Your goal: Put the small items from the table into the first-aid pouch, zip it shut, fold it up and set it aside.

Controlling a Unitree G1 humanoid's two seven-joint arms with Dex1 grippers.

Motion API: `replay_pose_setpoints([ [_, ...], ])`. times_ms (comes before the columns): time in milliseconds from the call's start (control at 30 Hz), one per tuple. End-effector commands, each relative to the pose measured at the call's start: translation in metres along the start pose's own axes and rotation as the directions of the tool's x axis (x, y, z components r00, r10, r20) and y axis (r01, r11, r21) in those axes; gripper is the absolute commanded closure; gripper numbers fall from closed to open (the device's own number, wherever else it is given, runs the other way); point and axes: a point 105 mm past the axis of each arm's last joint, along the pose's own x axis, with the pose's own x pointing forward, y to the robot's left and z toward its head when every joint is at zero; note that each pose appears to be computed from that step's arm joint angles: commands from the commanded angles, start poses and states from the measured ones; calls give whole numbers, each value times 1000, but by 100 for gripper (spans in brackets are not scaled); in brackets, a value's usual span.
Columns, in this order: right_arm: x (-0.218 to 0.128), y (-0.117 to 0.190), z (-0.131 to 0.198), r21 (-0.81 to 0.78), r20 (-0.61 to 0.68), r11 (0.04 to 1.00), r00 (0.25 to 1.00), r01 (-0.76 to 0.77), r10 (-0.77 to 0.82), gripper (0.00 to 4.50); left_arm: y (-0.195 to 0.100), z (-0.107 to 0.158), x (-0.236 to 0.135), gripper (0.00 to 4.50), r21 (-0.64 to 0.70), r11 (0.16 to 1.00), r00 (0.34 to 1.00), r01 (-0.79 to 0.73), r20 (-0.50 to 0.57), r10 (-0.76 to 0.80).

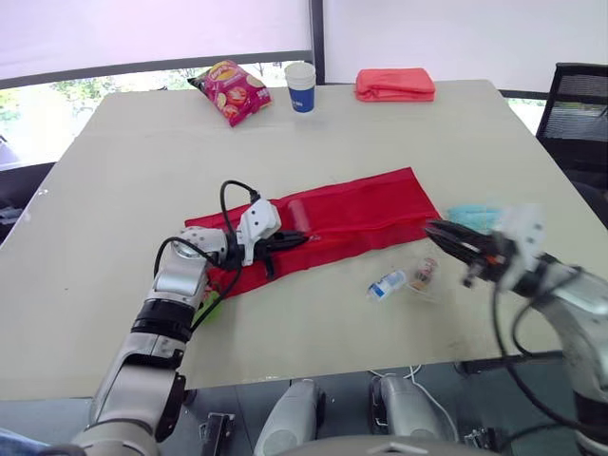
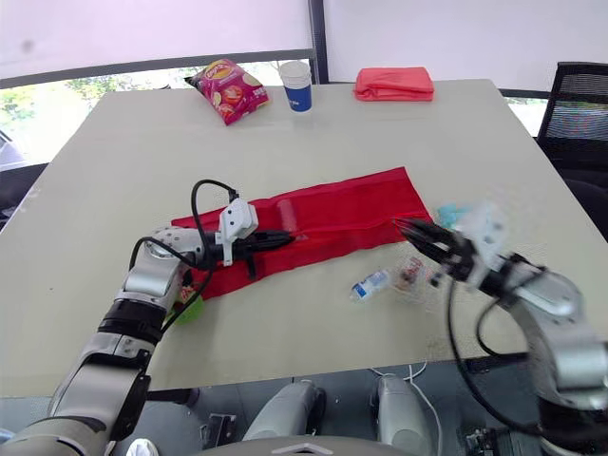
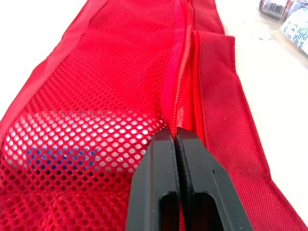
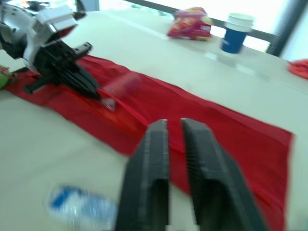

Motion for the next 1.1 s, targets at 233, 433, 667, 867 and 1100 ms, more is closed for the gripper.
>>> replay_pose_setpoints([
  [233, -119, -3, 9, 0, -65, 987, 985, 162, -162, 10, 9, 0, -5, 450, 43, 999, 1000, -8, 2, 8],
  [433, -161, 5, 19, 43, -116, 985, 980, 168, -162, 10, 12, -3, -6, 450, 50, 999, 1000, -4, -7, 4],
  [667, -183, 11, 27, 33, -212, 992, 971, 119, -110, 10, 12, -4, -5, 450, 53, 999, 1000, 13, -12, -13],
  [867, -178, 13, 29, 31, -230, 997, 971, 72, -63, 10, 13, -4, -4, 450, 63, 998, 1000, 21, -13, -20],
  [1100, -175, 18, 24, 47, -250, 998, 968, 45, -32, 10, 15, -3, -4, 450, 68, 998, 1000, 17, -13, -16],
])
